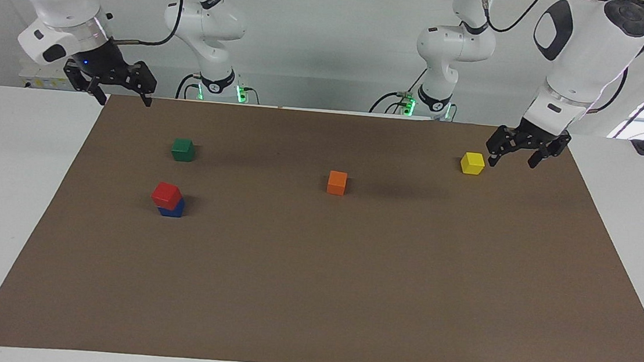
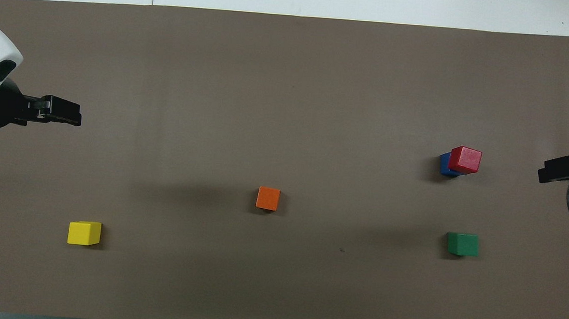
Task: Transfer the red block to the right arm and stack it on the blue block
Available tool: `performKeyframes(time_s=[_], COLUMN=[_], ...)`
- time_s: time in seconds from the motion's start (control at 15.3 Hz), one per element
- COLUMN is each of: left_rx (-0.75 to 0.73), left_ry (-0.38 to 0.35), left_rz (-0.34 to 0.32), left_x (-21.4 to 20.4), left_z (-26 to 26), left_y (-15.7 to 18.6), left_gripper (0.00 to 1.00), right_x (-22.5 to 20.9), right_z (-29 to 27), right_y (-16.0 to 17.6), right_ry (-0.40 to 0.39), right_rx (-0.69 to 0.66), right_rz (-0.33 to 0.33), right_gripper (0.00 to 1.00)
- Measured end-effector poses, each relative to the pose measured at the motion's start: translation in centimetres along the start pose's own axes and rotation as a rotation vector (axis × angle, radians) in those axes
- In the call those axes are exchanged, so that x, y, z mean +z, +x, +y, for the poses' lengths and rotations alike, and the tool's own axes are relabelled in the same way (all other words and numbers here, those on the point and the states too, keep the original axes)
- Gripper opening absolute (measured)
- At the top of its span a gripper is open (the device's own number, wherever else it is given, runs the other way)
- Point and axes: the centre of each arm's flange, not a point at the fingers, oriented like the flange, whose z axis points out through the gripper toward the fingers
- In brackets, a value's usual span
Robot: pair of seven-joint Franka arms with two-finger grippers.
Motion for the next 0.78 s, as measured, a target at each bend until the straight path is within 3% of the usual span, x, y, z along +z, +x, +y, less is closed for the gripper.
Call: performKeyframes(time_s=[0.78], left_rx=[0.000], left_ry=[0.000], left_rz=[-0.001], left_x=[0.01], left_z=[0.00], left_y=[-0.01], left_gripper=[1.00], right_x=[-0.14], right_z=[0.44], right_y=[-0.05], right_ry=[-0.025], right_rx=[0.005], right_rz=[0.004], right_gripper=[1.00])
